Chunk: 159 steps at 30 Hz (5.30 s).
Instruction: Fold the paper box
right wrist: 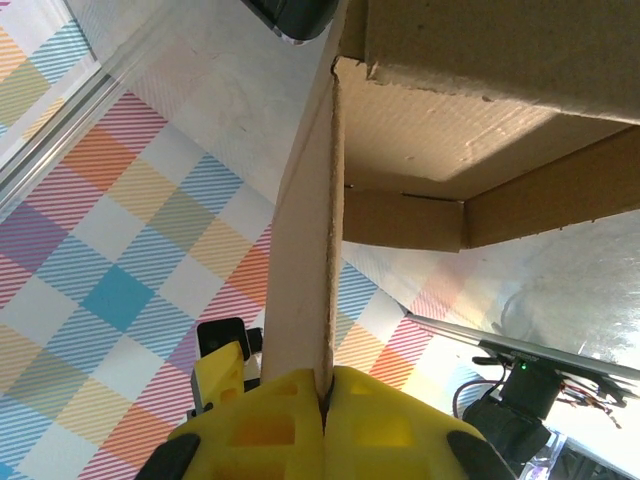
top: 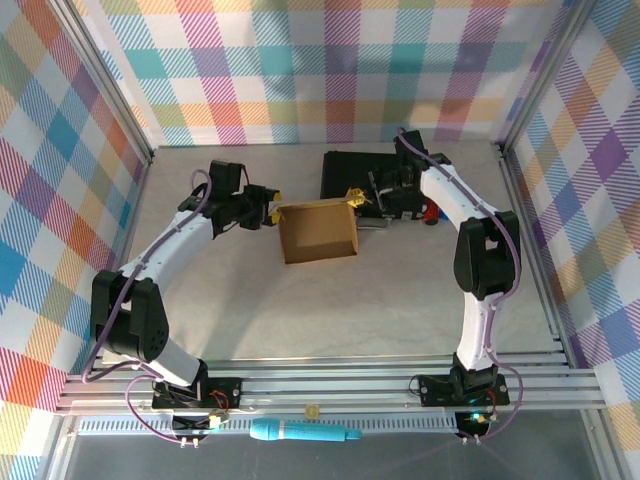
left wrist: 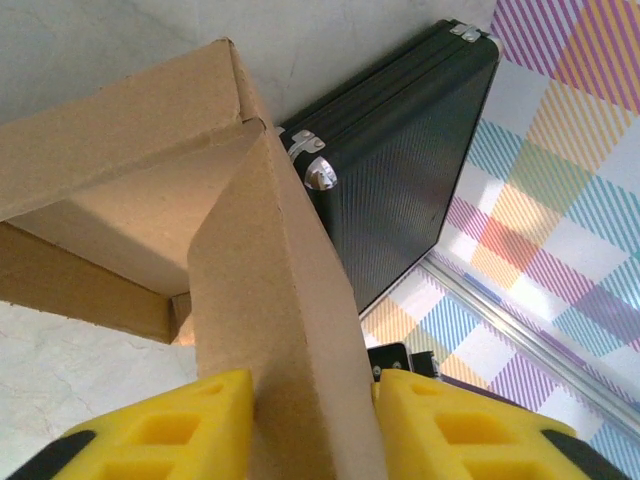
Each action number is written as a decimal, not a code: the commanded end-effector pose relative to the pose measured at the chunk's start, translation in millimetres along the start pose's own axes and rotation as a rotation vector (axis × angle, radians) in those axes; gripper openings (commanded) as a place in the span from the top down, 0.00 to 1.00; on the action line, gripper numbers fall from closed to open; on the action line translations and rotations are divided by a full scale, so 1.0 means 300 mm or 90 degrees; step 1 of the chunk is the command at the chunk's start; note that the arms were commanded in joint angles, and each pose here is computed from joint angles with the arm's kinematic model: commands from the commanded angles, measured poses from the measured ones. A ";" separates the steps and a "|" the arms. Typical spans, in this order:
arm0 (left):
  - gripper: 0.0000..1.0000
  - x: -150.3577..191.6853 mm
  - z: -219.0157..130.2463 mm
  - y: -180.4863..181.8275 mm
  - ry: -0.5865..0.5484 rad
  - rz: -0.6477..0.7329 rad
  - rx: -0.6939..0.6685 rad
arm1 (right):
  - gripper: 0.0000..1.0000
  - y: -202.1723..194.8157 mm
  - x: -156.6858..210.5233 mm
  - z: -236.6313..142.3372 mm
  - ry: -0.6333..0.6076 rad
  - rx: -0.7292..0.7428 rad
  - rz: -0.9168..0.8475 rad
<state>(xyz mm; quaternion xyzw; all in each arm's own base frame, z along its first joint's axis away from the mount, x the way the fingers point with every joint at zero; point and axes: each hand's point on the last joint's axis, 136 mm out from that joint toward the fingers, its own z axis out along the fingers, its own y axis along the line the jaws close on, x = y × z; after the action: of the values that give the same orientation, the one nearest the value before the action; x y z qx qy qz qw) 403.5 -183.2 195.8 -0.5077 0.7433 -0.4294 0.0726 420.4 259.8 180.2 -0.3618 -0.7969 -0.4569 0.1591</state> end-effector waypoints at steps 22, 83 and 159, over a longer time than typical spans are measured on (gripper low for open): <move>0.71 -0.065 0.143 0.243 0.011 0.153 -0.073 | 1.00 -0.204 -0.044 0.077 -0.021 0.079 -0.190; 0.63 -0.003 0.179 0.592 0.030 0.339 -0.290 | 0.61 -0.469 -0.071 -0.038 -0.106 0.444 -0.454; 0.48 -0.067 0.088 0.404 0.015 0.411 -0.114 | 0.67 -0.344 -0.005 0.086 0.124 -0.011 -0.343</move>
<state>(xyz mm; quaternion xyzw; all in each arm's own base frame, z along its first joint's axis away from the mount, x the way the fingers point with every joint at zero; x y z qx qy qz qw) 329.3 -183.8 60.3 -0.1976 0.9207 -0.3218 0.0988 346.1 245.0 91.2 -0.0466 -0.8543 -0.5141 0.0610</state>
